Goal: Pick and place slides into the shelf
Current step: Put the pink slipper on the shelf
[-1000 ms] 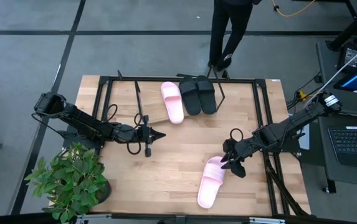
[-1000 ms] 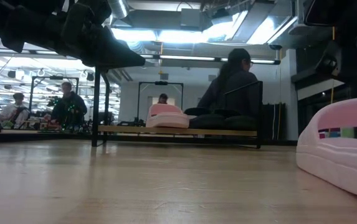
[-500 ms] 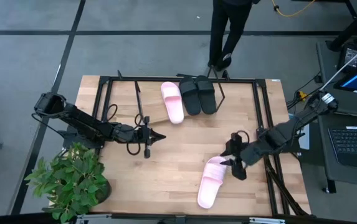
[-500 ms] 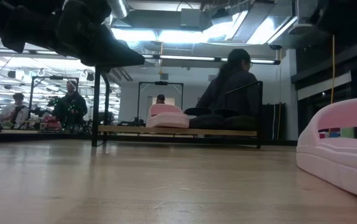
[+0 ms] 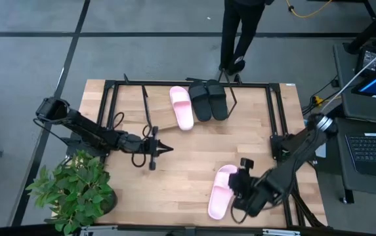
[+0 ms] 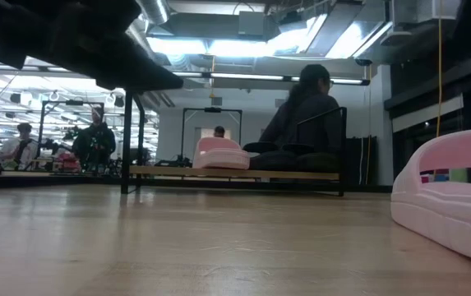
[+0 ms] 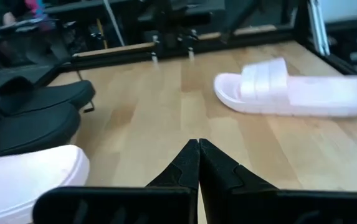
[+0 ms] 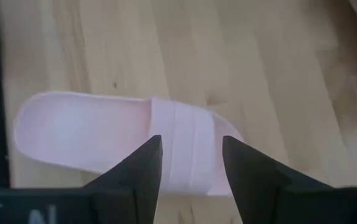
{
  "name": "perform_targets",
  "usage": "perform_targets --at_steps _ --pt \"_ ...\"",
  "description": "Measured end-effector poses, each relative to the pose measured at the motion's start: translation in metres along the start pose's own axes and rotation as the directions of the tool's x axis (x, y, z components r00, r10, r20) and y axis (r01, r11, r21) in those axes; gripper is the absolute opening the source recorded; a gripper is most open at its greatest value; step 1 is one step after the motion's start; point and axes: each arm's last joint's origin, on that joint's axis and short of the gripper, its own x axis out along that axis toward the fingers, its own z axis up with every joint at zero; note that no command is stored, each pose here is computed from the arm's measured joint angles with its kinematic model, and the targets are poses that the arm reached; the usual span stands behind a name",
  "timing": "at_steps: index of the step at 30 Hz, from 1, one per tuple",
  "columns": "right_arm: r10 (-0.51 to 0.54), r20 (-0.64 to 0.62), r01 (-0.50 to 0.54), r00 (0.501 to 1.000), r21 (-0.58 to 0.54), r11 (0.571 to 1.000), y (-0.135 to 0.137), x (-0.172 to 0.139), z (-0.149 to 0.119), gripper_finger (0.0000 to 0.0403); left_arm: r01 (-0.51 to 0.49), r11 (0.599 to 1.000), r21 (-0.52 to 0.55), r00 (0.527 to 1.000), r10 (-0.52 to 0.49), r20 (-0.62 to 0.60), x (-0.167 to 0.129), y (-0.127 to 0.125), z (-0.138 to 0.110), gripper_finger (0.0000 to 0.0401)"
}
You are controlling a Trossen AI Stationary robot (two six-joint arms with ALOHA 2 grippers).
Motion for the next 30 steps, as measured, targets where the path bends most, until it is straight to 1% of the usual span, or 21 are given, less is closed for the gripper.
perform_targets --at_steps 2,7,14,21,24,30 --pt "-0.035 -0.021 0.035 0.999 0.004 0.999 0.012 0.005 -0.001 0.0170 0.017 0.999 0.027 1.000 -0.016 -0.012 -0.001 -0.004 -0.001 0.0000" --pt "-0.096 -0.058 0.100 0.994 0.053 0.994 0.036 0.024 -0.005 0.0170 0.056 0.998 0.037 0.998 -0.056 -0.009 -0.004 -0.013 -0.001 0.0000" --pt "-0.142 -0.086 0.145 0.986 0.030 0.989 0.061 0.050 -0.005 0.0170 0.103 0.993 0.063 0.994 -0.099 -0.052 -0.009 -0.023 -0.005 0.0000" --pt "-0.252 -0.166 0.263 0.953 0.045 0.964 0.059 0.062 -0.015 0.0170 0.127 0.990 0.068 0.991 -0.124 -0.051 -0.011 -0.029 -0.005 0.0000" --pt "-0.244 -0.221 0.263 0.944 0.059 0.963 0.058 0.062 -0.018 0.0170 0.129 0.989 0.067 0.991 -0.126 -0.050 -0.011 -0.029 -0.005 0.0000" --pt "-0.232 -0.227 0.253 0.946 0.066 0.965 0.059 0.062 -0.018 0.0170 0.128 0.990 0.060 0.991 -0.125 -0.050 -0.011 -0.029 -0.005 0.0000"
